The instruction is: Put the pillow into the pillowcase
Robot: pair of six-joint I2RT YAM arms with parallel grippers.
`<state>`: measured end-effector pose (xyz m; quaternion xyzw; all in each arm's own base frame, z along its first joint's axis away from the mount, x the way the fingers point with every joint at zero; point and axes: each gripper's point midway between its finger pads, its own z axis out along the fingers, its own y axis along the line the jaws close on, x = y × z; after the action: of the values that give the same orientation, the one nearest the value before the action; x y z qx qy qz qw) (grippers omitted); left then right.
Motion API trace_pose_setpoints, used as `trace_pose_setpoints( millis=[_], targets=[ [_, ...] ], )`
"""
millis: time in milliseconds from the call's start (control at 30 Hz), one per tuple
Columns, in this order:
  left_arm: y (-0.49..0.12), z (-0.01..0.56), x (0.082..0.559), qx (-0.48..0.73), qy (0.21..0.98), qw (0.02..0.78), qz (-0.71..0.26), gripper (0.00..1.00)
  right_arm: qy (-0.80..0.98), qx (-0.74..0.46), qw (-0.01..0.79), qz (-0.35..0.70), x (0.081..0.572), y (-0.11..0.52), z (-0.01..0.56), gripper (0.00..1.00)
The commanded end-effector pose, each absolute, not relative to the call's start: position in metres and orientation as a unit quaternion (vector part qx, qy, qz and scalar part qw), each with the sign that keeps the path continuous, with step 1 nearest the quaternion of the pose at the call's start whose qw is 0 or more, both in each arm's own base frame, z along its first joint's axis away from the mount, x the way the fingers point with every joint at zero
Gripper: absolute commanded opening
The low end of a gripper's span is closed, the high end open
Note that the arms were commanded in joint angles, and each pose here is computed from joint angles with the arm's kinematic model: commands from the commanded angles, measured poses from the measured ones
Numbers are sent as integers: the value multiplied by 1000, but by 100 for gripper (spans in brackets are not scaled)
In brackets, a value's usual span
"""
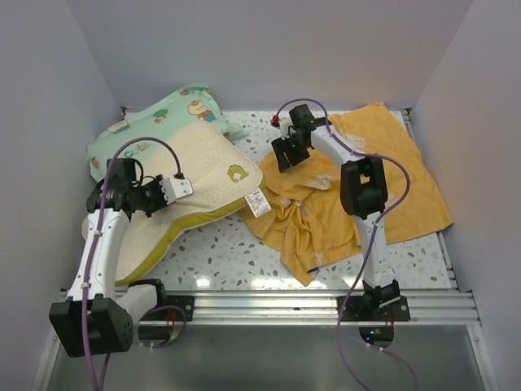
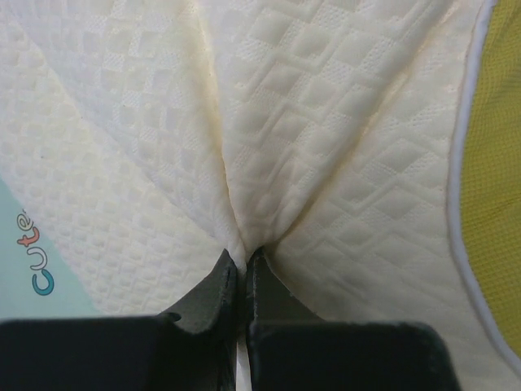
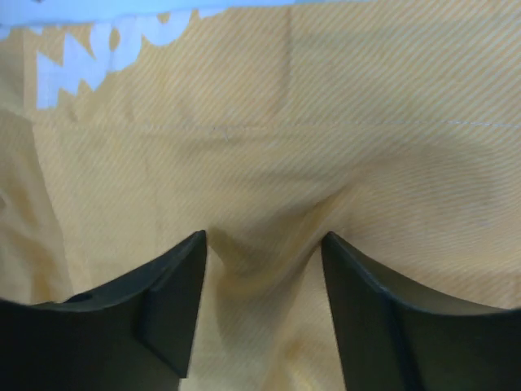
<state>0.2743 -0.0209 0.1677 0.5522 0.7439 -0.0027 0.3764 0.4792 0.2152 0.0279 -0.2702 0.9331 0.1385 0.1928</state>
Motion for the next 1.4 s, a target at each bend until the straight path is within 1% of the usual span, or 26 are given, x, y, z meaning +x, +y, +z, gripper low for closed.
trace_pose_setpoints(
  millis=[0, 33, 67, 167, 200, 333, 467, 500, 533, 567, 600, 667, 700, 767, 800, 833, 867, 933, 1033, 1067, 1100, 1167, 1200, 1267, 1300, 1367],
  targets=[
    [-18, 182, 279, 586, 710, 390, 4, 0, 935, -247, 196, 160, 488, 235, 17, 59],
    [-17, 180, 277, 587, 712, 385, -2, 0, 938, -239, 191, 161, 490, 236, 5, 53],
    [-17, 180, 277, 586, 712, 386, -6, 0, 940, -230, 200, 151, 496, 233, 2, 35],
    [-20, 170, 270, 602, 706, 373, -19, 0, 943, -183, 234, 151, 522, 233, -8, 5],
    [-18, 166, 268, 606, 706, 367, -18, 0, 940, -160, 262, 151, 541, 233, 3, 0],
    [-2, 127, 259, 630, 710, 313, 3, 0, 926, -88, 331, 161, 594, 213, 32, 0],
    [19, 104, 255, 627, 726, 281, 22, 0, 890, -53, 410, 193, 630, 203, 90, 0],
    [21, 103, 259, 625, 727, 283, 30, 0, 880, -55, 424, 208, 635, 205, 102, 14],
    [23, 98, 259, 622, 731, 279, 30, 0, 875, -63, 426, 220, 634, 208, 111, 75],
    [26, 96, 261, 617, 735, 279, 32, 0, 868, -91, 433, 225, 633, 212, 126, 96],
    [27, 95, 264, 616, 737, 278, 32, 0, 875, -105, 414, 229, 618, 212, 136, 99],
    [28, 96, 267, 611, 739, 282, 31, 0, 880, -149, 397, 212, 596, 205, 150, 99],
    [30, 98, 270, 613, 737, 284, 35, 0, 888, -161, 387, 189, 573, 192, 174, 99],
    [33, 99, 272, 615, 733, 287, 42, 0, 911, -202, 339, 121, 539, 160, 156, 99],
    [35, 99, 274, 618, 729, 289, 49, 0, 908, -212, 347, 101, 523, 146, 180, 99],
    [37, 100, 276, 620, 727, 291, 53, 0, 914, -220, 332, 83, 512, 131, 176, 98],
    [40, 98, 275, 619, 728, 289, 54, 0, 925, -241, 290, 54, 490, 112, 152, 98],
    [43, 96, 279, 617, 728, 294, 53, 0, 941, -244, 231, 34, 451, 80, 133, 94],
    [44, 97, 282, 611, 730, 302, 51, 0, 954, -243, 173, 18, 418, 43, 107, 84],
    [43, 97, 283, 608, 731, 304, 52, 0, 956, -250, 155, 16, 410, 36, 101, 82],
    [43, 98, 285, 604, 733, 309, 53, 0, 958, -251, 138, 16, 404, 30, 94, 77],
    [42, 99, 286, 599, 735, 315, 49, 0, 963, -250, 103, 18, 390, 18, 76, 71],
    [42, 100, 287, 596, 736, 317, 49, 0, 965, -245, 97, 11, 388, 10, 71, 63],
    [41, 101, 287, 593, 737, 320, 49, 0, 967, -242, 85, -1, 388, -2, 53, 55],
    [41, 101, 287, 593, 738, 320, 49, 0, 969, -233, 82, -8, 389, -13, 47, 46],
    [42, 101, 287, 590, 740, 319, 52, 0, 972, -221, 69, -30, 398, -36, 24, 34]
  ],
)
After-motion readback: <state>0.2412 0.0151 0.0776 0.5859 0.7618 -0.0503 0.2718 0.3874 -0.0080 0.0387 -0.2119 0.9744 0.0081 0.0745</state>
